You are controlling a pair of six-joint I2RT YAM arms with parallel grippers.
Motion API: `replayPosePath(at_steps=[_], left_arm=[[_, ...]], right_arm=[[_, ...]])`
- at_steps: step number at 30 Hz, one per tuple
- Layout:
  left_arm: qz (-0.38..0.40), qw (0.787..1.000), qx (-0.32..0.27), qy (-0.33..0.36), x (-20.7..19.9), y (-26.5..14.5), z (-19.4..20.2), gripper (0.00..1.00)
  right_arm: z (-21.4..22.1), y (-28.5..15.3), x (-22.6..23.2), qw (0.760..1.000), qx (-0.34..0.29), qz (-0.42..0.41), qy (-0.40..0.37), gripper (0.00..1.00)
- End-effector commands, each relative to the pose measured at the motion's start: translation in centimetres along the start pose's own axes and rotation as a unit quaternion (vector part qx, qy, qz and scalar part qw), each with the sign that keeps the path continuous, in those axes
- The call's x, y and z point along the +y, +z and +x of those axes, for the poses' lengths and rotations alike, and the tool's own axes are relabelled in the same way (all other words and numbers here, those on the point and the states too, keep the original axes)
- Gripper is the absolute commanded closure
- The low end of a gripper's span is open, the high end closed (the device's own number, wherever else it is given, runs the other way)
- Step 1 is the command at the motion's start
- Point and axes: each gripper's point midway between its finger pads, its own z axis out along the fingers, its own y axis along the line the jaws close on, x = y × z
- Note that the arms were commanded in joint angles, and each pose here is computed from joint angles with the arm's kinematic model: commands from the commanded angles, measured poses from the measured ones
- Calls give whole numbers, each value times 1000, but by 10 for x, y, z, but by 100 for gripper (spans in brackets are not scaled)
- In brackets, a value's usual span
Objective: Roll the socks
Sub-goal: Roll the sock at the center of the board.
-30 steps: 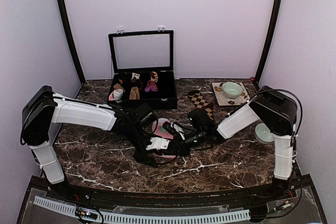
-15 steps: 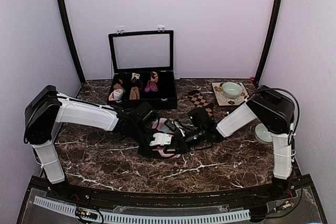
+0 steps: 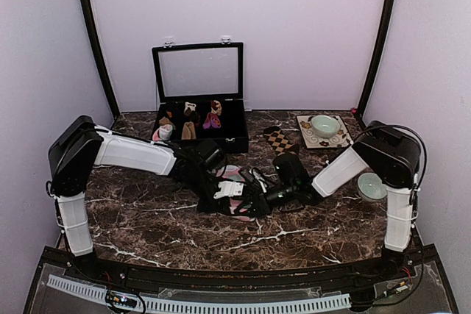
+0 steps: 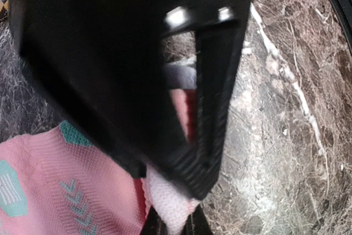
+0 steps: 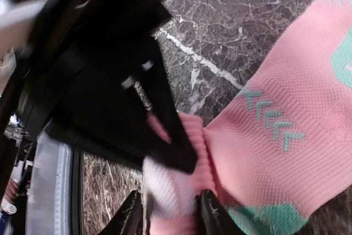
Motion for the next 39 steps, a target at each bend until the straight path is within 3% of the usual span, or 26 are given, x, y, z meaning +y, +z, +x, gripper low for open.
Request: replayPosePath(at_steps=[1, 2, 3, 4, 11, 15, 18, 20, 21, 22, 23, 24, 25, 27, 30, 31, 33, 34, 36, 37, 39], left_arm=[[86, 993, 23, -78, -13, 6, 29, 100], [108, 990, 23, -92, -17, 7, 30, 100], [123, 987, 25, -104, -19, 7, 32, 100], [140, 983, 30, -115, -22, 9, 34, 100], [212, 960, 84, -160, -35, 22, 51, 100], [230, 954, 93, -165, -40, 23, 52, 100], [244, 950, 101, -165, -46, 21, 56, 100], [254, 947, 106, -162, -52, 20, 57, 100], [258, 947, 110, -159, -56, 20, 58, 100], [260, 946, 114, -157, -58, 20, 58, 100], [261, 945, 119, -154, -61, 20, 59, 100], [263, 945, 121, -153, -64, 21, 59, 100], [264, 944, 122, -154, -65, 22, 59, 100], [264, 944, 117, -160, -66, 23, 57, 100], [271, 941, 111, -170, -68, 22, 54, 100], [273, 940, 108, -172, -69, 22, 54, 100], [273, 940, 105, -177, -67, 22, 54, 100], [272, 940, 101, -180, -65, 21, 53, 100], [270, 940, 96, -186, -62, 22, 53, 100], [267, 941, 95, -186, -61, 22, 52, 100], [265, 942, 89, -186, -58, 22, 49, 100]], right_arm=[[75, -17, -33, 990, 59, 99, 82, 56], [70, -20, -31, 991, 49, 103, 73, 40], [67, -23, -28, 992, 39, 104, 65, 6], [60, -26, -25, 993, 25, 103, 54, 1], [23, -63, -3, 984, -80, 151, -51, 1], [-18, -106, 23, 953, -193, 194, -132, 1], [-48, -137, 28, 927, -274, 235, -100, 0], [-53, -130, 43, 950, -251, 161, -93, 0], [-56, -127, 53, 959, -246, 104, -93, 3], [-57, -125, 58, 967, -236, 52, -81, 14], [-60, -122, 60, 971, -230, 9, -72, 4], [-63, -121, 50, 973, -226, -24, -42, 1], [-64, -130, 49, 969, -242, -58, -15, 1], [-81, -176, 65, 934, -341, -105, -34, 1], [-87, -194, 71, 916, -390, -52, -75, 1], [-89, -193, 63, 920, -385, -17, -69, 1], [-97, -174, 26, 947, -300, 107, -46, 1], [-102, -172, 6, 944, -258, 201, -43, 1], [-117, -185, 0, 938, -224, 260, -45, 1], [-127, -199, 7, 933, -245, 259, -45, 1], [-142, -238, 7, 905, -321, 277, 36, 1]])
